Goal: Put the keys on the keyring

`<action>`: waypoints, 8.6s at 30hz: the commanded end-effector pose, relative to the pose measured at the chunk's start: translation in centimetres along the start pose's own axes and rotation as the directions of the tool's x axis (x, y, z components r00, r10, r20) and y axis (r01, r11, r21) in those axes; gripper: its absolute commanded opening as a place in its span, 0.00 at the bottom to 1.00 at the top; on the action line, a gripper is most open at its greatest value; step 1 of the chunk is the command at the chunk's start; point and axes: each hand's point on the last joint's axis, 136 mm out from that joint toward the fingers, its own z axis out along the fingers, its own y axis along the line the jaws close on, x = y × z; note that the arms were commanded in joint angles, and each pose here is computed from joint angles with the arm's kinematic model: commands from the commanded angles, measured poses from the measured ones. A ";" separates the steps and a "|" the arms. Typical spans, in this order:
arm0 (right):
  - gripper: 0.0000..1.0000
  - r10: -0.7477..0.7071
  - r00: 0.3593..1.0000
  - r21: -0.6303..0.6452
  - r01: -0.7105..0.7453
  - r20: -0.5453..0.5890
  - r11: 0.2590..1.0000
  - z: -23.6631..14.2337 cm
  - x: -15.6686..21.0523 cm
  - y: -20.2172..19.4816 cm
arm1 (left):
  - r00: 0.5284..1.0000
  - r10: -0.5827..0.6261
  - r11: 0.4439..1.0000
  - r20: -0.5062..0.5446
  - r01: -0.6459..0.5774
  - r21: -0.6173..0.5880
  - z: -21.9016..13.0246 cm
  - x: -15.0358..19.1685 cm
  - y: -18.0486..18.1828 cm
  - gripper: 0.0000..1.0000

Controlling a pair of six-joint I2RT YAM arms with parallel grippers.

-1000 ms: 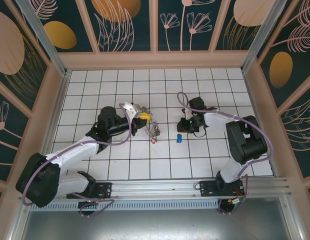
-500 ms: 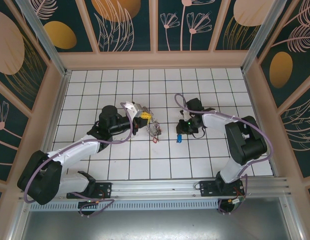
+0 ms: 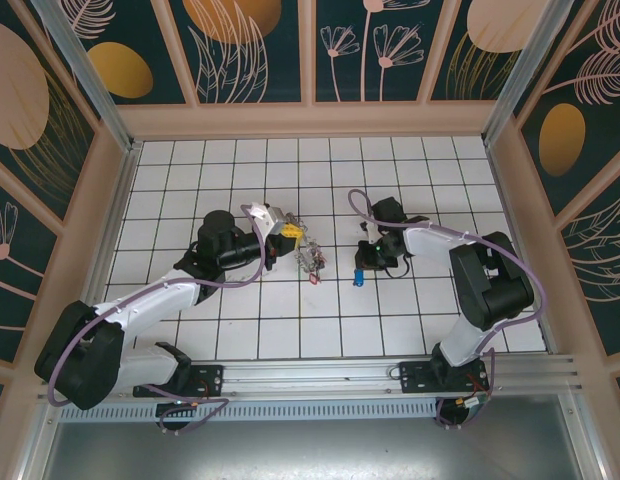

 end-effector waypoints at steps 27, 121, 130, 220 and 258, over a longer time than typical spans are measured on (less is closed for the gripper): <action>0.07 -0.020 1.000 0.008 0.020 0.018 1.000 -0.4 -0.2 0.5 | 0.996 0.049 0.999 0.079 -0.050 0.018 -0.3 -2.9 -0.5 0.00; 0.00 -0.603 0.081 0.244 0.865 0.794 0.438 -19.1 -0.9 20.3 | 1.000 -0.003 0.966 0.025 -0.003 0.257 3.2 -2.4 -3.8 0.00; 0.00 -0.642 0.114 0.296 0.817 0.758 0.494 -18.2 -2.2 19.4 | 0.999 0.009 0.968 0.031 -0.017 0.249 3.0 -2.5 -3.7 0.00; 0.22 -0.751 0.014 0.297 0.913 0.660 0.279 -17.6 -0.2 18.3 | 0.995 0.099 0.945 0.018 -0.099 0.311 2.7 -2.0 -4.8 0.00; 0.23 -0.765 0.032 0.279 0.921 0.643 0.273 -16.6 -0.7 17.4 | 0.988 0.148 0.935 0.048 -0.155 0.318 2.1 -2.3 -5.4 0.00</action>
